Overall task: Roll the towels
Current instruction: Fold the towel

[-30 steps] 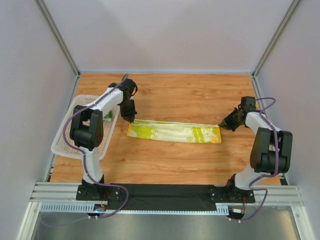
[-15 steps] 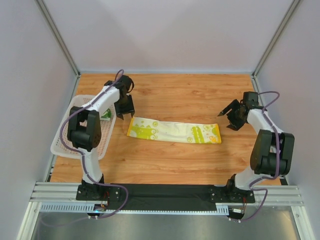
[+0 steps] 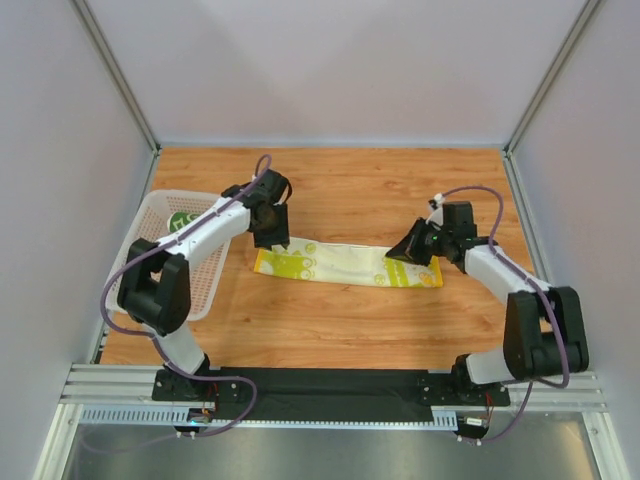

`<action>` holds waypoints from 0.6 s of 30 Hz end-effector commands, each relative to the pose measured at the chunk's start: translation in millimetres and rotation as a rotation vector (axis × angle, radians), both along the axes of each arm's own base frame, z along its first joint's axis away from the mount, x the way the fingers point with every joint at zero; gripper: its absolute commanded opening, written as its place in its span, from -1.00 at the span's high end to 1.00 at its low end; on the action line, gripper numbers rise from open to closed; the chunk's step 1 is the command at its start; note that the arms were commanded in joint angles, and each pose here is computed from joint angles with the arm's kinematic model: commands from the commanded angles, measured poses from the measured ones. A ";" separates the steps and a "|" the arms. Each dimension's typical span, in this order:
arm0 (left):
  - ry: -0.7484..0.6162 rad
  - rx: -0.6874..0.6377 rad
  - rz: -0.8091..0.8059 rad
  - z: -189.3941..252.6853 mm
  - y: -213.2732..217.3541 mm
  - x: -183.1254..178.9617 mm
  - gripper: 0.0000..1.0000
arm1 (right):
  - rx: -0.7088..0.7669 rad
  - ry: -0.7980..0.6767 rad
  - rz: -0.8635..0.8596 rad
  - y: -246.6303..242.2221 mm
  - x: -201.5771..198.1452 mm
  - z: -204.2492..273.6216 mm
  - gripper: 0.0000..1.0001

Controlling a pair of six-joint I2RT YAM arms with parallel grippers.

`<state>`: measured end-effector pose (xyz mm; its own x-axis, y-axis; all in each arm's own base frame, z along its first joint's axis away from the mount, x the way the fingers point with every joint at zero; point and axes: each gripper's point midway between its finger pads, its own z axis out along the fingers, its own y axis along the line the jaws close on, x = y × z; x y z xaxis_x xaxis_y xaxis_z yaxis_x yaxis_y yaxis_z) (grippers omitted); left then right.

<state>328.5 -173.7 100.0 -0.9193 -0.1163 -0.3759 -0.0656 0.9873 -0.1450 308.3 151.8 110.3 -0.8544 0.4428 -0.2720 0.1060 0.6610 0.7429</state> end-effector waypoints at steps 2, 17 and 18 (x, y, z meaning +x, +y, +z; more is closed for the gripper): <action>0.031 -0.069 -0.002 -29.9 -19.1 8.0 0.03 | 0.191 0.006 0.196 46.1 -7.9 0.5 0.99; 0.166 0.032 0.123 -102.5 30.1 -48.8 0.07 | -0.053 0.387 -0.119 -35.5 -30.3 -120.7 0.99; 0.168 0.031 0.123 -105.2 29.9 -49.0 0.07 | -0.067 0.367 -0.125 -37.7 -29.6 -116.3 0.99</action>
